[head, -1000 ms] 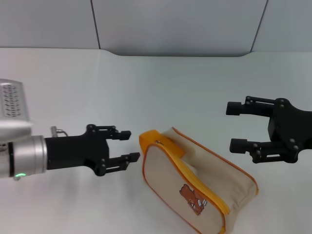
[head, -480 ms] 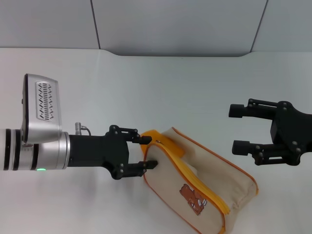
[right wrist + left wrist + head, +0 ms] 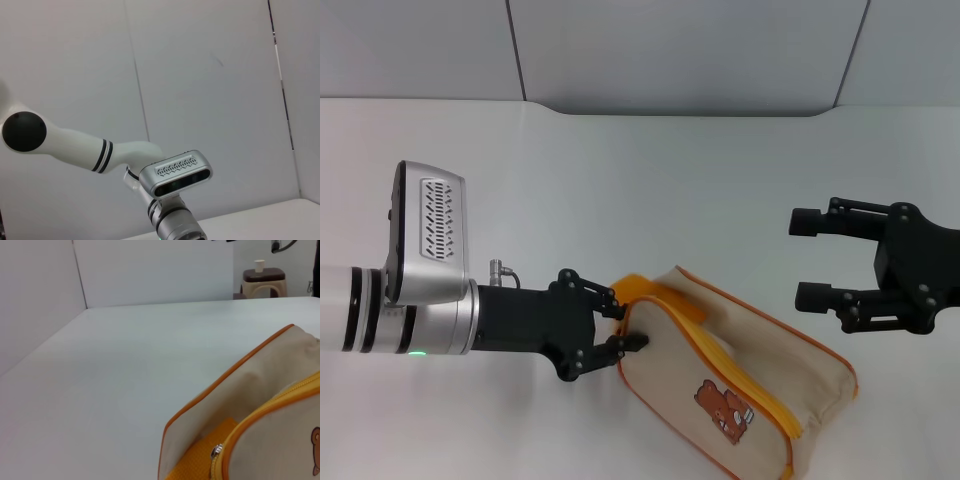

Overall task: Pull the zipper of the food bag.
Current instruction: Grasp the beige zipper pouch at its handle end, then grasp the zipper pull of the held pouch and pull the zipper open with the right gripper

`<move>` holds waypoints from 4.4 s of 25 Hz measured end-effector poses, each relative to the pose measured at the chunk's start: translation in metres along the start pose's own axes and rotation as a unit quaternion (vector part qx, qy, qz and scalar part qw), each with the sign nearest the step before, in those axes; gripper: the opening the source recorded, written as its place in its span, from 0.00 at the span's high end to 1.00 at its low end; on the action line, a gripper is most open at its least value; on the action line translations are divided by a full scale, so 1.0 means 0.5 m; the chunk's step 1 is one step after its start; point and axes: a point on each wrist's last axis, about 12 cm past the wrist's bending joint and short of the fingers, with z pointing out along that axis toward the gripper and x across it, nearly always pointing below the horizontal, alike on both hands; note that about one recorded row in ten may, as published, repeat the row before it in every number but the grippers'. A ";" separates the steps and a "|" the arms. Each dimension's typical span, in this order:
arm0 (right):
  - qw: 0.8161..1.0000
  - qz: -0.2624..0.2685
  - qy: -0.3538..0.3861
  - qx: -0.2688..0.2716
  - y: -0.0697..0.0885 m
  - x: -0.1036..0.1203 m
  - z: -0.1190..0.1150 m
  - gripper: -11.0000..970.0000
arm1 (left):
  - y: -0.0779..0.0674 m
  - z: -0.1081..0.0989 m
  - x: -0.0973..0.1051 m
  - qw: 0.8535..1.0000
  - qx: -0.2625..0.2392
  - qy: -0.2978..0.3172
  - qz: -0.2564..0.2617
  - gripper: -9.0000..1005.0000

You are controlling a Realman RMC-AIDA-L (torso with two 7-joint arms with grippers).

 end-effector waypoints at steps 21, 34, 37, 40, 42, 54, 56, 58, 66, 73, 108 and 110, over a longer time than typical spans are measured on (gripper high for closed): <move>0.981 -0.154 -0.043 0.106 -0.019 0.004 0.038 0.24 | 0.028 -0.053 -0.027 0.995 -0.066 -0.055 0.044 0.83; 0.951 -0.293 -0.022 0.096 -0.031 0.021 0.098 0.39 | 0.042 -0.074 -0.080 0.988 -0.066 -0.114 0.079 0.89; 0.941 -0.320 -0.015 0.111 -0.032 0.037 0.105 0.52 | 0.040 -0.075 -0.083 0.988 -0.061 -0.118 0.083 0.89; 0.936 -0.330 -0.013 0.120 -0.034 0.043 0.110 0.63 | 0.040 -0.078 -0.083 0.987 -0.062 -0.118 0.085 0.89; 0.932 -0.341 -0.012 0.120 -0.033 0.049 0.120 0.70 | 0.038 -0.079 -0.083 0.987 -0.060 -0.119 0.086 0.89; 0.927 -0.363 0.023 0.090 -0.033 0.073 0.159 0.70 | 0.038 -0.074 -0.089 0.987 -0.052 -0.122 0.090 0.90; 0.926 -0.368 0.022 0.086 -0.031 0.075 0.167 0.70 | 0.038 -0.073 -0.091 0.987 -0.049 -0.123 0.093 0.90; 0.922 -0.378 0.018 0.087 -0.029 0.078 0.171 0.70 | 0.039 -0.072 -0.093 0.987 -0.049 -0.123 0.094 0.90; 0.912 -0.394 0.008 0.110 -0.035 0.073 0.173 0.71 | 0.036 -0.073 -0.096 0.986 -0.042 -0.130 0.096 0.90; 0.893 -0.434 0.018 0.115 -0.035 0.083 0.189 0.73 | 0.032 -0.074 -0.094 0.986 -0.039 -0.132 0.096 0.91; 0.904 -0.377 0.004 0.203 0.063 0.166 0.065 0.99 | 0.046 -0.089 -0.073 0.985 -0.096 -0.139 0.044 0.91; 0.900 -0.381 -0.006 0.213 0.053 0.154 0.071 0.99 | 0.042 -0.088 -0.073 0.984 -0.090 -0.143 0.048 0.91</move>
